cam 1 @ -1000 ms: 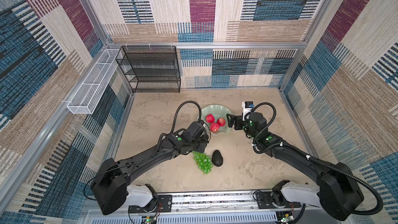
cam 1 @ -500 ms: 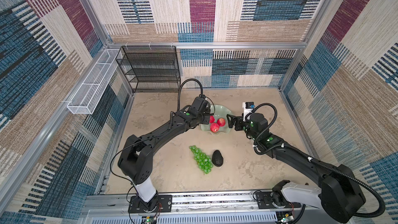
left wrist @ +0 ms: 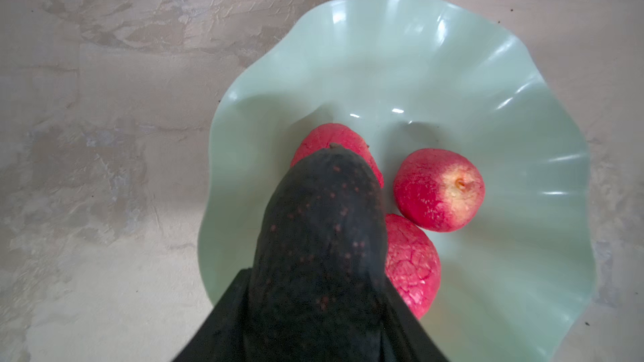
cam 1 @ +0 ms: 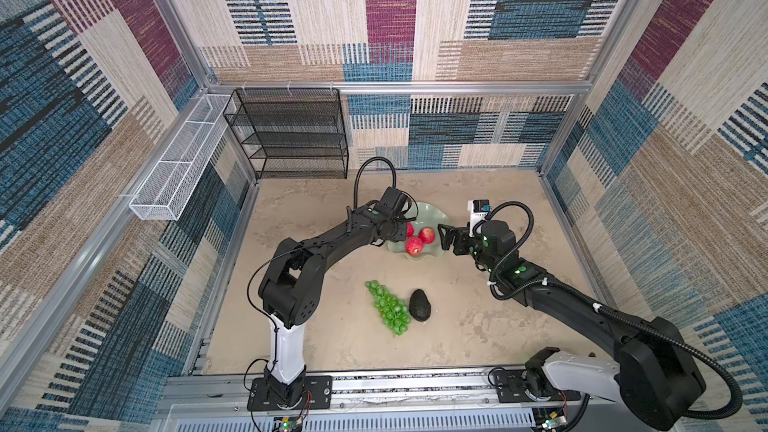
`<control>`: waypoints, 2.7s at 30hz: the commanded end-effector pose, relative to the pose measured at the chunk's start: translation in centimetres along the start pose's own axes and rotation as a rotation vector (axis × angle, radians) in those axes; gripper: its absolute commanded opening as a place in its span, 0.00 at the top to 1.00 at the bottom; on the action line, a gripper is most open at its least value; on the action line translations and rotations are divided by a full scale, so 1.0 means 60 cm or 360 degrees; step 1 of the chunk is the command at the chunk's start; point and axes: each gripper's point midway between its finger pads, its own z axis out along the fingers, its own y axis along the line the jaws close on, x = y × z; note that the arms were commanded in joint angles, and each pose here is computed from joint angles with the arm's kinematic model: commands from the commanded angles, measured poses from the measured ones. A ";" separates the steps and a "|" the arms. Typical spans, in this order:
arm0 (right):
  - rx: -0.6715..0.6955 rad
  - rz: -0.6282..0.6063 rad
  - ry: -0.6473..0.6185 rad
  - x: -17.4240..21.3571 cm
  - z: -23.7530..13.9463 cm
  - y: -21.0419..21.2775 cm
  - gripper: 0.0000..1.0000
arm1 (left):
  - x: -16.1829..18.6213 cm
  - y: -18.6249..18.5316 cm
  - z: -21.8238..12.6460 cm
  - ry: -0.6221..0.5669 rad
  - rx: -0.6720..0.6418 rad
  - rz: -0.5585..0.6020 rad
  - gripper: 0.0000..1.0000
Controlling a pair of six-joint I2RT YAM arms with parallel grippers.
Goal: Place and organize the fake fruits in the fruit bowl
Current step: 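Lower the avocado into the bowl beside the apples and open the left gripper, then grasp the remaining avocado with the right gripper, then place the avocado into the bowl with the right gripper and release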
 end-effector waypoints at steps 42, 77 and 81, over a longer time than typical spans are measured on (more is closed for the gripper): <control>-0.0314 0.0038 0.0988 0.351 -0.071 0.149 0.26 | 0.043 0.226 -0.294 -0.0761 -0.0336 -0.0481 0.24; -0.0416 -0.0758 0.0463 0.106 0.152 0.211 0.55 | 0.135 0.262 -0.306 -0.0668 -0.0302 -0.0602 0.22; -0.0377 -0.0718 0.0520 0.126 0.173 0.192 0.55 | 0.138 0.264 -0.310 -0.0679 -0.0305 -0.0607 0.21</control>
